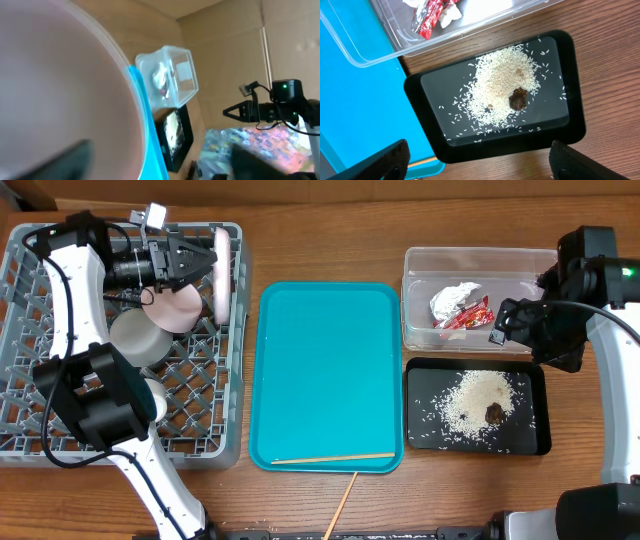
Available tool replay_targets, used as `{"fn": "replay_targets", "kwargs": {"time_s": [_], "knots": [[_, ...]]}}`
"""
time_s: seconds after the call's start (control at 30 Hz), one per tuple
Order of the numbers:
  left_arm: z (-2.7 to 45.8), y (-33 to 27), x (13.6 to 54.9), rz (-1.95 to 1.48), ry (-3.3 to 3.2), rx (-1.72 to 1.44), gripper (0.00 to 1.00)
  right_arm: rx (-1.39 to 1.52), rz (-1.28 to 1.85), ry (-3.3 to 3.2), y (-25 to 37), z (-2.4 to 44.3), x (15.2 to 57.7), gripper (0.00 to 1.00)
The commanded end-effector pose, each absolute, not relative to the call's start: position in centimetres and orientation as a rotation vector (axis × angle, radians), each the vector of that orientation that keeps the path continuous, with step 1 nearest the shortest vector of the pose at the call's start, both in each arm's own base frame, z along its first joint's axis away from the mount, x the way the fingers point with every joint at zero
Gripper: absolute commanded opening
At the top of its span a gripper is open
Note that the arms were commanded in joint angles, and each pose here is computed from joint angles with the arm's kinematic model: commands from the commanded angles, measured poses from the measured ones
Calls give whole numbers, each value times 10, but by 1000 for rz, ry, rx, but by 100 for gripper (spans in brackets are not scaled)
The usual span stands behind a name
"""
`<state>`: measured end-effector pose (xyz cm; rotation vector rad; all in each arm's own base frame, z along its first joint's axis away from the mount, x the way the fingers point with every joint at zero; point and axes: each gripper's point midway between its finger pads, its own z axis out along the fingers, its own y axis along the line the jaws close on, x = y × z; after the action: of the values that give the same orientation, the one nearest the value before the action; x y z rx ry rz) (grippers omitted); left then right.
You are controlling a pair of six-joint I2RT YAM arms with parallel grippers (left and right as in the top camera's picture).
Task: Sort waste into correct bins and load items into the dishwasher
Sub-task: 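Stand the plate upright in the dish rack with the left gripper, then reach the left gripper to the chopsticks at the tray's front edge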
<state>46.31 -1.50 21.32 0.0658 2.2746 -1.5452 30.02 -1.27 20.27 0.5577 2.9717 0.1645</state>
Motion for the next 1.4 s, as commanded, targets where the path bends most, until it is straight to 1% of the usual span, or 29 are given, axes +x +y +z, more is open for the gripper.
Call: {"fn": "replay_targets", "kwargs": {"time_s": [0.0,0.07,0.17,0.2,0.27,0.37,0.53,0.63,0.73,0.83,0.97,1.1,1.17,1.27,1.37], "knots": [[220,-10,455,-1427,2359,99,100,564,157,2953,-15,207,302,91],[230,-11,447,-1347,2401,134,100,564,157,2955,-15,207,301,91],[245,-14,425,-1122,2534,192,100,564,156,2955,-15,207,301,91],[246,-14,418,-995,2622,162,100,564,156,2955,-15,207,301,91],[242,-4,405,-709,2791,-5,100,564,156,2955,-15,207,301,92],[246,-10,382,-512,2898,-81,100,565,156,2960,-14,207,300,92],[253,-7,357,-275,2956,-263,100,567,155,2966,-14,207,299,93],[261,-21,334,-281,2956,-248,100,567,155,2967,-14,207,298,94],[262,-38,276,-203,2972,-225,100,567,155,2967,-14,207,299,95],[255,-61,252,-212,2928,-119,100,567,155,2966,-14,207,299,96],[219,-109,218,-267,2945,123,100,567,155,2967,-14,207,299,97],[160,-158,182,-317,3064,404,100,568,155,2967,-14,207,299,97],[120,-183,156,-309,3160,514,100,568,156,2967,-14,207,299,97],[87,-198,132,-221,3248,651,100,568,156,2967,-14,207,298,97],[68,-213,108,-167,3312,792,100,567,156,2968,-14,207,298,97]]}}
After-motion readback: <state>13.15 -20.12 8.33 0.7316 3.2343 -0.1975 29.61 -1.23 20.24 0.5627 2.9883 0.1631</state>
